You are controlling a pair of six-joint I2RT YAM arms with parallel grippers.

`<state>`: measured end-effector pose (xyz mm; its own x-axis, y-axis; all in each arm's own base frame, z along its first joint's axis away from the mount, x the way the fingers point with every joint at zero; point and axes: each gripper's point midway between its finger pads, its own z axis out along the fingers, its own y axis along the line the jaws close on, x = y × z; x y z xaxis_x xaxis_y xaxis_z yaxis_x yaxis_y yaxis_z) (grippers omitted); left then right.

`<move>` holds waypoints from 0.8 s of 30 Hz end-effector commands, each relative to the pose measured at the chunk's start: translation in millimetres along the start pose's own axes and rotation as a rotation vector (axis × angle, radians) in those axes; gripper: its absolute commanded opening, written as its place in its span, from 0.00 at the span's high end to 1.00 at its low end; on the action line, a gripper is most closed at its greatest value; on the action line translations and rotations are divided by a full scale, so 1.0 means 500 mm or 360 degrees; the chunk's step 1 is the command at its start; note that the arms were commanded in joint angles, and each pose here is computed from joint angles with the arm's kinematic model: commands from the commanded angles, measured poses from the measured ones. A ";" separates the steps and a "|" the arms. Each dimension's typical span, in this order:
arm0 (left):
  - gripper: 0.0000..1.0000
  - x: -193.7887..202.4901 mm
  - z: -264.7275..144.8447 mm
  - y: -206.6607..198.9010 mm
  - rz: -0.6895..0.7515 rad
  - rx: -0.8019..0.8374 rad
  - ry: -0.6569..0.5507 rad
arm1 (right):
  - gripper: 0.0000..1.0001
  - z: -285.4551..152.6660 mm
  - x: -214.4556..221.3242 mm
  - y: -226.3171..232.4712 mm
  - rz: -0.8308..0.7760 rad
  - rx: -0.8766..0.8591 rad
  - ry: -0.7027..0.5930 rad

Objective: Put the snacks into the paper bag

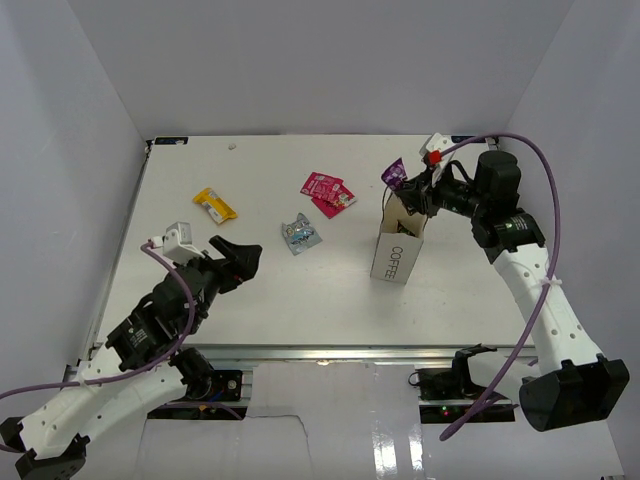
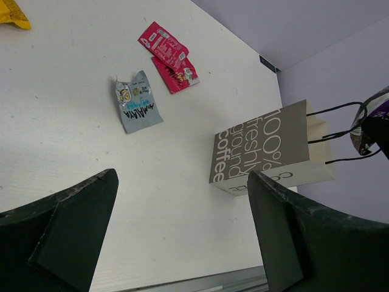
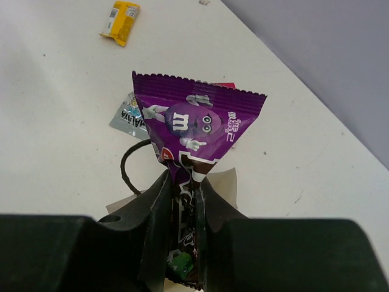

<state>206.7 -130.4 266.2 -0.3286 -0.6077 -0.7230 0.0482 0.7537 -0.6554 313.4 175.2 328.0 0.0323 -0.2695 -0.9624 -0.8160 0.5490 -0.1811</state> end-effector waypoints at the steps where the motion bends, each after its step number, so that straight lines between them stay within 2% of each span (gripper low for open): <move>1: 0.02 0.000 -0.003 -0.004 -0.0006 0.0034 -0.0004 | 0.79 0.006 -0.011 -0.016 -0.0011 0.0049 -0.0087; 8: 0.02 0.000 -0.006 -0.003 -0.0014 0.0042 -0.0001 | 0.70 0.023 0.013 -0.017 -0.0006 0.0016 -0.0076; 14: 0.02 0.001 -0.002 -0.005 -0.0009 0.0031 0.0006 | 0.54 0.020 0.021 -0.010 -0.0017 0.0003 -0.0067; 20: 0.02 -0.007 0.018 -0.016 0.0047 -0.0034 -0.0001 | 0.49 0.012 0.006 -0.005 -0.0043 -0.0002 -0.0094; 24: 0.02 -0.009 0.050 -0.014 0.0107 -0.0181 -0.0005 | 0.45 -0.001 -0.025 -0.006 -0.0054 -0.0005 -0.0131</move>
<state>221.0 -141.7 253.6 -0.3622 -0.5539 -0.7497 -0.0005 0.8044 -0.5941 319.9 178.1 308.4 0.0276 -0.2517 -0.9674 -0.8239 0.5423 -0.1646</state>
